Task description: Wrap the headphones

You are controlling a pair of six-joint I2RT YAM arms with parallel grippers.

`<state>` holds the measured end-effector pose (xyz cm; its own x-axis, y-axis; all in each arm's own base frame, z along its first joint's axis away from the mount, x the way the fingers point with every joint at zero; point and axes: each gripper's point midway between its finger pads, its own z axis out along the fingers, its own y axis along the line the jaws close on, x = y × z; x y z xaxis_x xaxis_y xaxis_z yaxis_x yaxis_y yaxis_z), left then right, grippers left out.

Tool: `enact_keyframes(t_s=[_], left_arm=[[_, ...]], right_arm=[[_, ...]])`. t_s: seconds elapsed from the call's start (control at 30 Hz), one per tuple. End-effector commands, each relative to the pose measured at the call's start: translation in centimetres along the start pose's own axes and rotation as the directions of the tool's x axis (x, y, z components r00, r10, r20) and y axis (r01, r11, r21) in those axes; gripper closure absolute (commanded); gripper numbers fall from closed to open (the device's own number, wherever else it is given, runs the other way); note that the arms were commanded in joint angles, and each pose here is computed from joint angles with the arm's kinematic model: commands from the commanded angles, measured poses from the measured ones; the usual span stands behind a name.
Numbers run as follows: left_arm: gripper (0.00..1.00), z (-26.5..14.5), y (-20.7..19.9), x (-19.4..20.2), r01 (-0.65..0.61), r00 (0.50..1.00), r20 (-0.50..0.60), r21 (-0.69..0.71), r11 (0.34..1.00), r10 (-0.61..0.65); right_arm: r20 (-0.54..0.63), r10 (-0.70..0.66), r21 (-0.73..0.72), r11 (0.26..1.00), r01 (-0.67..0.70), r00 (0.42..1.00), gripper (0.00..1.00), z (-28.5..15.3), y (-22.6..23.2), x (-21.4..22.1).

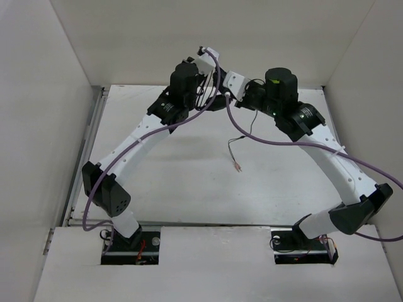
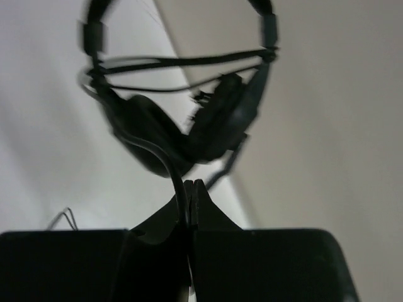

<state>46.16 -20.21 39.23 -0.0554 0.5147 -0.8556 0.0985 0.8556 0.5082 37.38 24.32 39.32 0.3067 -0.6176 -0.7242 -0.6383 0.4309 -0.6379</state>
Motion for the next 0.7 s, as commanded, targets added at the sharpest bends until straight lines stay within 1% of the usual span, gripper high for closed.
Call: enact_keyframes(t_s=[0.0, 0.07, 0.17, 0.27, 0.37, 0.47, 0.57, 0.67], left_arm=[[1.0, -3.5, 3.5, -4.9, 0.068, 0.987, 0.15, -0.037, 0.997, -0.061], [1.0, -3.8, 3.4, -5.0, 0.06, 0.987, 0.153, -0.027, 0.998, -0.055], [1.0, -4.7, 2.4, -5.3, 0.049, 0.987, 0.154, 0.021, 0.999, -0.052], [1.0, -5.7, 0.8, -5.7, 0.047, 0.985, 0.161, 0.094, 0.994, -0.062], [1.0, -6.8, -1.8, -5.6, 0.042, 0.986, 0.15, 0.204, 0.978, -0.073], [1.0, -7.4, -3.4, -5.6, 0.052, 0.988, 0.126, 0.281, 0.958, -0.09], [1.0, -7.7, -4.0, -5.8, 0.073, 0.987, 0.112, 0.324, 0.943, -0.115], [1.0, -8.2, -4.3, -6.0, 0.082, 0.985, 0.113, 0.354, 0.932, -0.13]], right_arm=[[-0.211, -0.266, 0.189, 0.933, 0.306, 0.941, 0.98, -2.3, -5.9, 1.7], [-0.26, -0.305, 0.235, 0.9, 0.367, 0.916, 0.98, -2.5, -7.5, 2.1], [-0.295, -0.322, 0.32, 0.854, 0.411, 0.9, 0.97, -2.7, -9.8, 2.3], [-0.277, -0.3, 0.391, 0.833, 0.392, 0.913, 0.96, -2.7, -11.3, 1.9], [-0.232, -0.29, 0.44, 0.82, 0.366, 0.929, 0.96, -2.2, -12.0, 0.8], [-0.226, -0.304, 0.477, 0.794, 0.377, 0.926, 0.96, -1.9, -13.0, 0.2], [-0.217, -0.314, 0.495, 0.781, 0.381, 0.924, 0.96, -1.4, -13.5, -0.3], [-0.205, -0.309, 0.492, 0.788, 0.37, 0.929, 0.94, -0.8, -13.3, -0.2]])
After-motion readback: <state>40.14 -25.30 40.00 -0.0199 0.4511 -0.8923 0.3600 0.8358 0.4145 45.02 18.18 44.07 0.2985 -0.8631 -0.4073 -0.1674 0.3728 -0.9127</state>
